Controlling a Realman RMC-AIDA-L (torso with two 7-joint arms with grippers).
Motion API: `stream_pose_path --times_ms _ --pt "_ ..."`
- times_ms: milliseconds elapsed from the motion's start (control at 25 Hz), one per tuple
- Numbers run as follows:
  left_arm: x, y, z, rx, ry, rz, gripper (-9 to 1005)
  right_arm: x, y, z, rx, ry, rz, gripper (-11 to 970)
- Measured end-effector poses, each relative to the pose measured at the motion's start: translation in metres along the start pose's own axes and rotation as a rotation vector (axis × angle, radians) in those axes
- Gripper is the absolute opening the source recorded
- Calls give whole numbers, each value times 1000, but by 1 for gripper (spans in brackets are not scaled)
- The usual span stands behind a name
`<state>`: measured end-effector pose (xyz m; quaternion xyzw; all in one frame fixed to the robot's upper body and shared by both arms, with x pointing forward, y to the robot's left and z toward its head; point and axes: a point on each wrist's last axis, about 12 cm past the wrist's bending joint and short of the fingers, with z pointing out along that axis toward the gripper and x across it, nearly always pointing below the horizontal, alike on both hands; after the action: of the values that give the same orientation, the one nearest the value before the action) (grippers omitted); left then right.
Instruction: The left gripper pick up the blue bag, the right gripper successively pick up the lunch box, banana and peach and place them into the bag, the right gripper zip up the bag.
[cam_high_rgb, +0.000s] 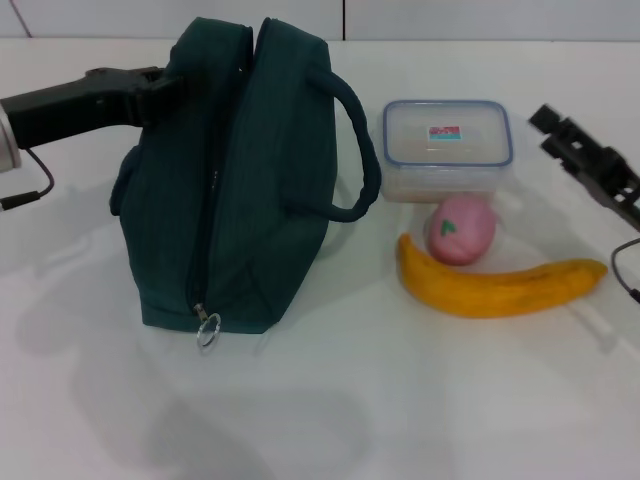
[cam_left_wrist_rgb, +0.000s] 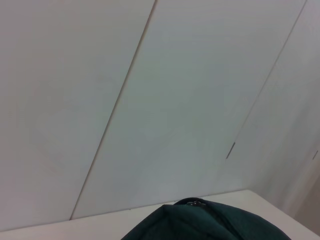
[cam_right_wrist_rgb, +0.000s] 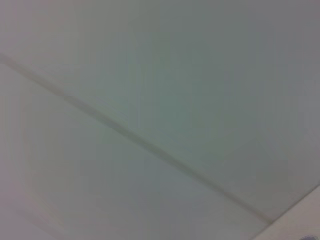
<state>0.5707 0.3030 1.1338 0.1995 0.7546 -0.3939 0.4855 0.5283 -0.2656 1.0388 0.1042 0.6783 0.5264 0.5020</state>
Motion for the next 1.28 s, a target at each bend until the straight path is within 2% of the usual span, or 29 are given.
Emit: stream_pose_path --times_ms 240,400,880,1280 --pt "0 1 -2 -4 2 5 107 4 7 11 -69 136 -139 841" --pt "-1 2 -4 -8 3 6 107 5 7 13 -72 179 -183 841" --pt "-4 2 -3 -5 2 15 107 5 3 29 -24 308 -233 840" --pt "-6 4 -1 -20 -8 25 108 -3 -4 33 48 282 -266 840"
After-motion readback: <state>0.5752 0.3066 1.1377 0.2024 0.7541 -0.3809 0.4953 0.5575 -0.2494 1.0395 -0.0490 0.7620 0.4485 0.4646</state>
